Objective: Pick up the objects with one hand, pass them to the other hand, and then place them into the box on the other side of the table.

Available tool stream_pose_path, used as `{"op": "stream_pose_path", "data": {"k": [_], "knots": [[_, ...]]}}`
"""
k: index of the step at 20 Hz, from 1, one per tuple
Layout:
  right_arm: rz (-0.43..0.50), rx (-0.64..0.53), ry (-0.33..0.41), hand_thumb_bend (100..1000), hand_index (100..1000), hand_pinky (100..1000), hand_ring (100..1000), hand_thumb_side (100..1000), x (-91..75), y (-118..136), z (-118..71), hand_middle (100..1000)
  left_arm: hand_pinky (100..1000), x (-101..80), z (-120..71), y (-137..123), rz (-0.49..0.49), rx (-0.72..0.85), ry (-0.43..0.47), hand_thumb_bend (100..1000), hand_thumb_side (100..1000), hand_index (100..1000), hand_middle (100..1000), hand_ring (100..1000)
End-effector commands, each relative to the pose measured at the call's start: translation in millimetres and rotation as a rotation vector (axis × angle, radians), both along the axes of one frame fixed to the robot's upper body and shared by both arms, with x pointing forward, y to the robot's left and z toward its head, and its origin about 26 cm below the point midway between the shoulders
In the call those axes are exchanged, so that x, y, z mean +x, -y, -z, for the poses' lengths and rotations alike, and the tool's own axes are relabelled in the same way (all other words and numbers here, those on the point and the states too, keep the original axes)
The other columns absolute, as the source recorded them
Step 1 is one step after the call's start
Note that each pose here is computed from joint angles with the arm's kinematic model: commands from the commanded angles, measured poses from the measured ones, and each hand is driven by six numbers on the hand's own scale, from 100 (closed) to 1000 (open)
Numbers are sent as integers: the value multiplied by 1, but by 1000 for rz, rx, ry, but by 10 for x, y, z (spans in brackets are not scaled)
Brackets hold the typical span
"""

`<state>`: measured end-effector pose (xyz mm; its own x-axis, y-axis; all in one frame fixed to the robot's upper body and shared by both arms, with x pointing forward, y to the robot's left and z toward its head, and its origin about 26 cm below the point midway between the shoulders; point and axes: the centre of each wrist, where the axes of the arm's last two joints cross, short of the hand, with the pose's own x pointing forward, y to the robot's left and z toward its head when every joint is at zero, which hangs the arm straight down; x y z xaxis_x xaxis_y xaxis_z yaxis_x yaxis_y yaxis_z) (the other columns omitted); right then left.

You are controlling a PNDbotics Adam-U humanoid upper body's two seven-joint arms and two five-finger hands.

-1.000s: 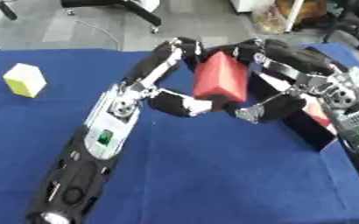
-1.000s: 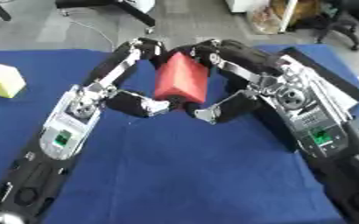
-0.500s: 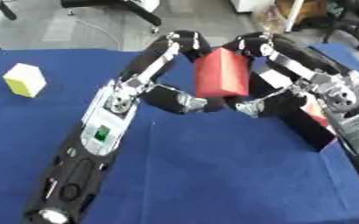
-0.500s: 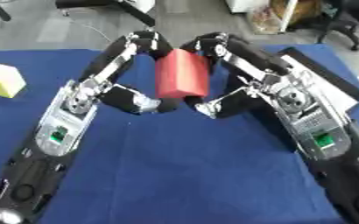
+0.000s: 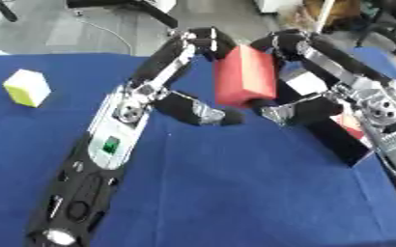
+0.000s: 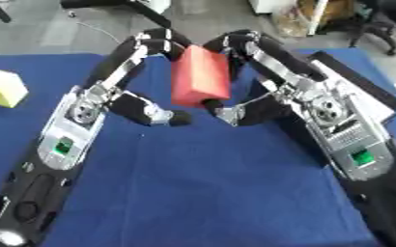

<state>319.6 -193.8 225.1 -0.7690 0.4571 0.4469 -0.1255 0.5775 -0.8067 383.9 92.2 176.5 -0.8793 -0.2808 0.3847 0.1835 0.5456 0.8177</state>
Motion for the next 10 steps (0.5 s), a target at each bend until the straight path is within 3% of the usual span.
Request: {"op": "stream_pose_path", "data": {"k": [1, 10], "knots": [[12, 79, 67, 100, 218, 479, 479, 100, -98, 109, -290, 369, 656, 18, 80, -24, -32, 21, -13, 773, 673, 826, 712, 640], [-72, 123, 3, 100, 215, 472, 477, 100, -130, 120, -292, 370, 650, 76, 123, -126, -176, -72, -55, 771, 674, 824, 719, 645]]}}
